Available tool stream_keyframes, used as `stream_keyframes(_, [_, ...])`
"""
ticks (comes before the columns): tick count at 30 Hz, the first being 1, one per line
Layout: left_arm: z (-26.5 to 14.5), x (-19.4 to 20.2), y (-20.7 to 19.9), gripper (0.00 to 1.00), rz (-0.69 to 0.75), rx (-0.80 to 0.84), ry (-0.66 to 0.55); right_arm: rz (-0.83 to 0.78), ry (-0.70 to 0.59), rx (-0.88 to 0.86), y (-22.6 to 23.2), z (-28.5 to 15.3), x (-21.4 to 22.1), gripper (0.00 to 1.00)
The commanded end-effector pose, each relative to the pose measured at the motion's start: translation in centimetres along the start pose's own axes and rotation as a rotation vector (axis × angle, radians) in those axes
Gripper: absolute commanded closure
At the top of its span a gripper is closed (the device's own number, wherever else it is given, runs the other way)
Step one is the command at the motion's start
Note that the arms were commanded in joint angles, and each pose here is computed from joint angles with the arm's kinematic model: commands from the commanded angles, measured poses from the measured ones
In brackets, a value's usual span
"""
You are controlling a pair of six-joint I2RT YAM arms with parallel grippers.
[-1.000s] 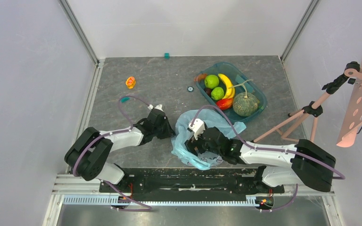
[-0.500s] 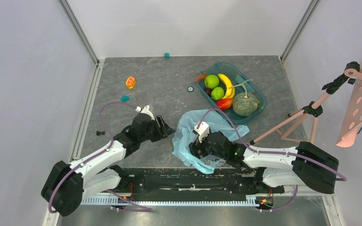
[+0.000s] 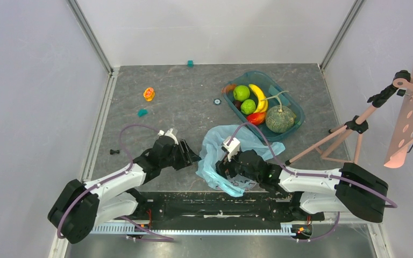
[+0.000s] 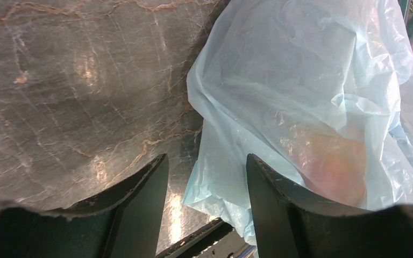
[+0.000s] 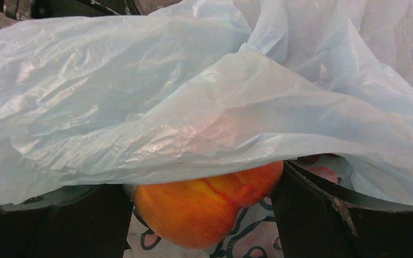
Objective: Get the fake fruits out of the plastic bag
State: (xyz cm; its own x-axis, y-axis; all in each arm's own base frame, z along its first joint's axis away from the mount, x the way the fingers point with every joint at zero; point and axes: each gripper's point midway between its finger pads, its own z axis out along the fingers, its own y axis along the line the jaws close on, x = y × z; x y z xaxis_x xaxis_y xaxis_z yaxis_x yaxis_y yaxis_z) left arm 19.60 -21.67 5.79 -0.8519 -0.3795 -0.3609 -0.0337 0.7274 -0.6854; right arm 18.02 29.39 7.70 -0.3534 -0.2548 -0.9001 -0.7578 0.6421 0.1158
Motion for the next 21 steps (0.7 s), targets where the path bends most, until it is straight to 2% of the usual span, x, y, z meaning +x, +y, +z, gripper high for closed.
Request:
stream_keyframes(1, [0.6, -0.3, -2.0, 0.39, -0.053, 0.081, -0.005, 0.019, -0.063, -0.032, 0.6, 0.0, -1.5, 0.37])
stream_keyframes(8, [1.2, -0.7, -3.2, 0.39, -0.084, 0.114, 0.001, 0.015, -0.041, -0.057, 1.1, 0.4, -0.8, 0.38])
stream_keyframes(10, [1.4, -0.7, -3.4, 0.41, -0.086, 0.122, 0.006, 0.017, -0.039, -0.058, 1.1, 0.5, -0.8, 0.38])
stream_keyframes(12, [1.4, -0.6, -3.6, 0.55, -0.083, 0.131, 0.010, 0.015, -0.039, -0.057, 1.1, 0.5, -0.9, 0.38])
stream_keyframes(16, [1.3, -0.4, -3.5, 0.93, -0.083, 0.136, 0.010, 0.011, -0.038, -0.047, 0.9, 0.6, -0.8, 0.38])
stream_keyframes(17, [1.3, -0.4, -3.5, 0.98, -0.082, 0.134, 0.010, 0.008, -0.034, -0.044, 0.9, 0.6, -0.7, 0.38])
stream_keyframes(21, [1.1, -0.7, -3.1, 0.98, -0.075, 0.109, -0.006, -0.002, -0.020, -0.022, 0.4, 0.5, -0.5, 0.38])
